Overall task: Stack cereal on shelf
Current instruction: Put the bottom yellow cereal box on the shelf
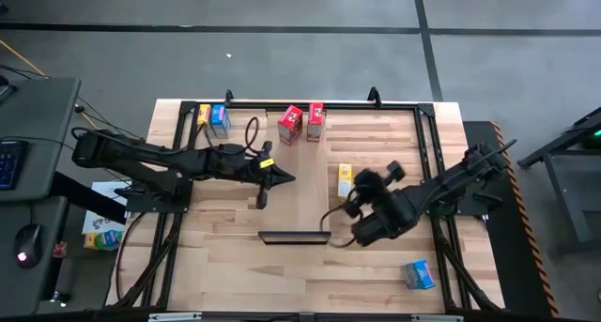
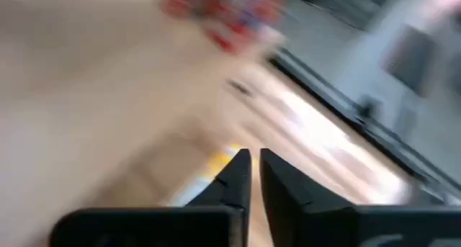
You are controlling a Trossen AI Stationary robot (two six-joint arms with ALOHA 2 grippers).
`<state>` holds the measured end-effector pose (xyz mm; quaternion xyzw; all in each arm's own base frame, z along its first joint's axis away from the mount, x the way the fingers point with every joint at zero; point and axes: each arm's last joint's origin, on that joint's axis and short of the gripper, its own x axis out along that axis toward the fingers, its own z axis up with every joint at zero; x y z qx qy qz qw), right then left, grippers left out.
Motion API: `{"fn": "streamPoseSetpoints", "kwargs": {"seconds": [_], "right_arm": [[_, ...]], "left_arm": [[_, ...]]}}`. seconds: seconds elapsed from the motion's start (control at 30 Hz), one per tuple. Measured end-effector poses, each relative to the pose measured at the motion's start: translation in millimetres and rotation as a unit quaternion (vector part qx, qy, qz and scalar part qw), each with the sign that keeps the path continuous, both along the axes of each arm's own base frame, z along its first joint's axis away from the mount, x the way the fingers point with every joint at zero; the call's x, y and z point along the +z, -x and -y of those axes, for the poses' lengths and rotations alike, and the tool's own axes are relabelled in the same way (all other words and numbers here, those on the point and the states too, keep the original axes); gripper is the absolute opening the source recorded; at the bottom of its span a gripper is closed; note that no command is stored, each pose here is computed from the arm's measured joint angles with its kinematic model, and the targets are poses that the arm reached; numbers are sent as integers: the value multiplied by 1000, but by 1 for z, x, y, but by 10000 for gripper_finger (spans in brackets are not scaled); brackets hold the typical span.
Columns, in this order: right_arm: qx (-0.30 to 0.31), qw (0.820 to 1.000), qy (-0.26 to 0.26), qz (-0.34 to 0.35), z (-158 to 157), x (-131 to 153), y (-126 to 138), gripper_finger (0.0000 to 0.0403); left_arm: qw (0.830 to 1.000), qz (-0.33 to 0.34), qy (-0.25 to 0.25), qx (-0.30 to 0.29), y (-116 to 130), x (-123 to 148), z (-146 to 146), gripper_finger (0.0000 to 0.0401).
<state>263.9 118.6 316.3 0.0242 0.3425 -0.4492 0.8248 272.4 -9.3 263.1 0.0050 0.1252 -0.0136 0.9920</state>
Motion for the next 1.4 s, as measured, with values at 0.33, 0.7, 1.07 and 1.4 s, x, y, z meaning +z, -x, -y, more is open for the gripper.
{"fn": "streamPoseSetpoints", "kwargs": {"seconds": [0.33, 0.7, 1.07, 1.4], "right_arm": [[-78, 985, -149, -44, 56, -45, 32, 190], [-42, 944, -286, 159, 115, -95, 39, 259], [30, 948, -263, 180, 113, -115, 27, 165], [101, 956, -232, 147, 94, -133, 10, 21]], "left_arm": [[999, 31, -6, -42, 34, 22, 19, 0], [998, 41, 0, -43, 40, 26, 20, 0], [998, 40, -1, -43, 40, 25, 20, 0], [998, 44, -1, -43, 40, 26, 20, 0]]}}
